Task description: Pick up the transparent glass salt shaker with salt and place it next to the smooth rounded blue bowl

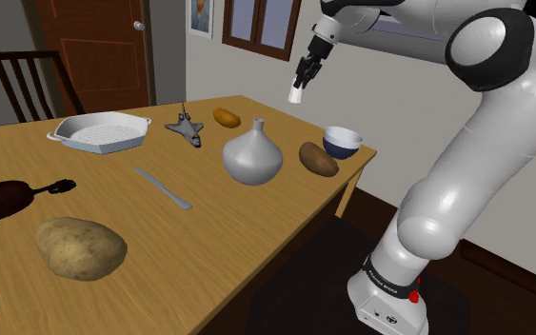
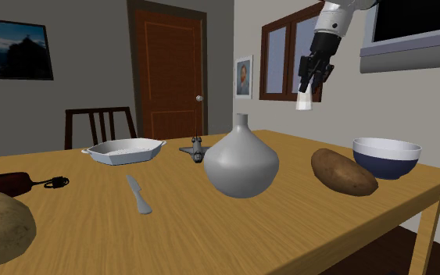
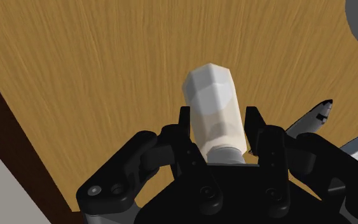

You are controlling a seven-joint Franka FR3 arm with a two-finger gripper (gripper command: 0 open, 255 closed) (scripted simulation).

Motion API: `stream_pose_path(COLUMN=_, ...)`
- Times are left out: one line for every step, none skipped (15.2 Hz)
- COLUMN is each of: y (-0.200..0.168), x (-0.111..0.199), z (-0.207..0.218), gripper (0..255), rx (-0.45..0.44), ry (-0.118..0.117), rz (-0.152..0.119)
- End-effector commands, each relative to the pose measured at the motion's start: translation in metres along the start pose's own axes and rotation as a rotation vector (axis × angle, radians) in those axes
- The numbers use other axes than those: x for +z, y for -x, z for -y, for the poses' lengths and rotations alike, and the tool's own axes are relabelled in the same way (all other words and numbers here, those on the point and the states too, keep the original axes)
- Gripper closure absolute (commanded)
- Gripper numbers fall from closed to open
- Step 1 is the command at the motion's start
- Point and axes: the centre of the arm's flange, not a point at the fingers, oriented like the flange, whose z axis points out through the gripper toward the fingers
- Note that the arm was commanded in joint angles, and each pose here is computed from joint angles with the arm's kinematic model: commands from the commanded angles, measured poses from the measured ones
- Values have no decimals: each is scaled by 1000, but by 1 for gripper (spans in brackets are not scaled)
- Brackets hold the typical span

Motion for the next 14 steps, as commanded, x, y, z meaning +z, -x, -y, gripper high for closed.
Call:
stream_pose_path(y=-8, x=1, z=-27, gripper=255, rx=-2, ry=1, rz=1)
stream_pose_path(y=-15, x=0, z=-49, gripper=255, rx=-2, ry=1, rz=1)
stream_pose_path(y=-14, x=5, z=-50, gripper=255, rx=-2, ry=1, rz=1)
stream_pose_path(y=-13, x=10, z=-51, gripper=255, rx=-2, ry=1, rz=1)
stream_pose_path(y=-12, x=15, z=-51, gripper=255, rx=-2, ry=1, rz=1)
stream_pose_path(y=-10, x=20, z=-52, gripper=255, rx=-2, ry=1, rz=1)
stream_pose_path(y=-9, x=25, z=-52, gripper=255, rx=-2, ry=1, rz=1)
stream_pose_path(y=-8, x=30, z=-53, gripper=255, rx=-2, ry=1, rz=1)
stream_pose_path(y=-6, x=35, z=-54, gripper=255, rx=-2, ry=1, rz=1)
stream_pose_path(y=-5, x=40, z=-54, gripper=255, rx=-2, ry=1, rz=1)
stream_pose_path(y=-4, x=45, z=-55, gripper=255, rx=-2, ry=1, rz=1)
stream_pose_path(y=-3, x=50, z=-56, gripper=255, rx=-2, ry=1, rz=1)
stream_pose_path(y=-1, x=56, z=-56, gripper=255, rx=-2, ry=1, rz=1)
stream_pose_path(y=0, x=61, z=-57, gripper=255, rx=-2, ry=1, rz=1)
